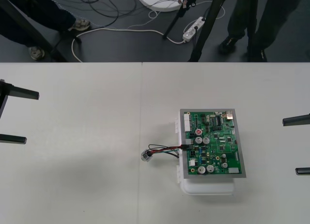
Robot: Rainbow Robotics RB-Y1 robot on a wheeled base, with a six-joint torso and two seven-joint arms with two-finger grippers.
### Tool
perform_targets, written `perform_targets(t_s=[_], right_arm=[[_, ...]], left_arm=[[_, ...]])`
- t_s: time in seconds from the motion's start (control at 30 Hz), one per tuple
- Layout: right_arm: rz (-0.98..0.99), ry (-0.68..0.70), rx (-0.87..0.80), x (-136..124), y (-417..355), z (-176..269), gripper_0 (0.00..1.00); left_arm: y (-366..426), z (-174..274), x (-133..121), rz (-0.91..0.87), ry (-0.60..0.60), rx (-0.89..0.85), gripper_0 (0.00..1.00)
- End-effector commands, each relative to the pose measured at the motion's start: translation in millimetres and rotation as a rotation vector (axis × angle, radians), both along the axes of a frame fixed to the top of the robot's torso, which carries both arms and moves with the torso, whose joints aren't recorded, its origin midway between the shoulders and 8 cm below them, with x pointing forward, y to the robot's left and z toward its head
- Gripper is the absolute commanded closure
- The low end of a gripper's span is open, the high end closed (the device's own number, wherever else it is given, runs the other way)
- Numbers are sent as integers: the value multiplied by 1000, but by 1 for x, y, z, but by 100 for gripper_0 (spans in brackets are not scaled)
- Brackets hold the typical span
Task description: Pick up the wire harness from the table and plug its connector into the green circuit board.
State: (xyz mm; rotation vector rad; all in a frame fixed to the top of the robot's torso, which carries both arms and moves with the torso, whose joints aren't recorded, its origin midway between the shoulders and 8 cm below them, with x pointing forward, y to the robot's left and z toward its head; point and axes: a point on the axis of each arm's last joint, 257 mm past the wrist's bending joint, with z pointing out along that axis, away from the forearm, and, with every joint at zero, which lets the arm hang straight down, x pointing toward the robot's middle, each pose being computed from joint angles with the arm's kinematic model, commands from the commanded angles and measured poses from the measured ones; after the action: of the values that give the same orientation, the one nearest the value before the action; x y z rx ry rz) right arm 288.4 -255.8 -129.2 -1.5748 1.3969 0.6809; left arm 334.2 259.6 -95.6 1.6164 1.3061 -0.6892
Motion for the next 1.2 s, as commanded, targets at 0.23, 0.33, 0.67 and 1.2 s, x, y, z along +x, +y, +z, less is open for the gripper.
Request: perform_targets(t_s=[0.23,0.33,0.67,1.2], right_arm=[[-12,-40,-8,9,-7,22,0],[-11,-39,-5,8,-7,22,0],[-22,-21,3,10,-8,19,0],[-22,-21,3,10,-8,19,0]], left_arm=[[15,1,-10,12,62,73,3],[15,1,-10,12,62,73,2],[15,1,-10,12,62,73,2],[15,1,-10,12,62,73,2]])
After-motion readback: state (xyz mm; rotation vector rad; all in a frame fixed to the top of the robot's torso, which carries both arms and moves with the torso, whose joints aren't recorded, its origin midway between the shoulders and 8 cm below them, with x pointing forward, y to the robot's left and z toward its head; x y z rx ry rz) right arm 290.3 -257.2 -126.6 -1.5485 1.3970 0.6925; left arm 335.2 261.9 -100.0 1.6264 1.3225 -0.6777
